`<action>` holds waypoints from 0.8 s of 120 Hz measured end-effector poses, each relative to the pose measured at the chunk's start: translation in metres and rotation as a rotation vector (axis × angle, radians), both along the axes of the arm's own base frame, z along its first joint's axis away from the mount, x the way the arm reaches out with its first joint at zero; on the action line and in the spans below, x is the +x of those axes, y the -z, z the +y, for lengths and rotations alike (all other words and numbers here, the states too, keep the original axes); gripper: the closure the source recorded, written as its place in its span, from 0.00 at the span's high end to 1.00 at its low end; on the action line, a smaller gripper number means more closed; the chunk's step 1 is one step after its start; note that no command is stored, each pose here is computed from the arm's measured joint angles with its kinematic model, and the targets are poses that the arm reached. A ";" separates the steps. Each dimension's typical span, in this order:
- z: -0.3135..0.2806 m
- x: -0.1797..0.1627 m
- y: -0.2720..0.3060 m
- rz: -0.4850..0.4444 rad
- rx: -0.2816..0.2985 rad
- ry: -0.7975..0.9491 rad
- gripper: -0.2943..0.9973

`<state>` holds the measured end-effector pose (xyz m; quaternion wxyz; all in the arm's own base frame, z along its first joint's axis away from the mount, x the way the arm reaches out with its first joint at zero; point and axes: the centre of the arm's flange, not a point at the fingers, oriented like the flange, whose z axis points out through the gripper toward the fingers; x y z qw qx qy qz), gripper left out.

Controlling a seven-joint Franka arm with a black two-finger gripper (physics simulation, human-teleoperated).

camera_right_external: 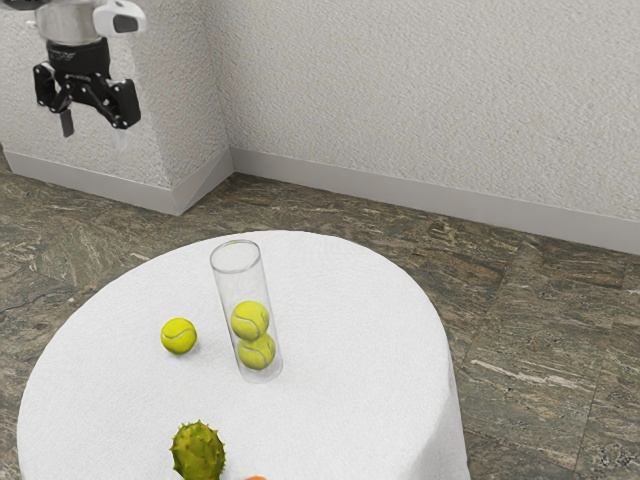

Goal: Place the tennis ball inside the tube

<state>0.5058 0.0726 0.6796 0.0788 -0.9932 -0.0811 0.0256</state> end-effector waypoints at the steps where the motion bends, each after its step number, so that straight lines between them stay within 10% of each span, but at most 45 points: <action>1: 0.000 0.001 0.000 -0.004 0.001 0.000 0.77; 96: 0.032 0.013 0.332 0.048 -0.244 -0.232 0.77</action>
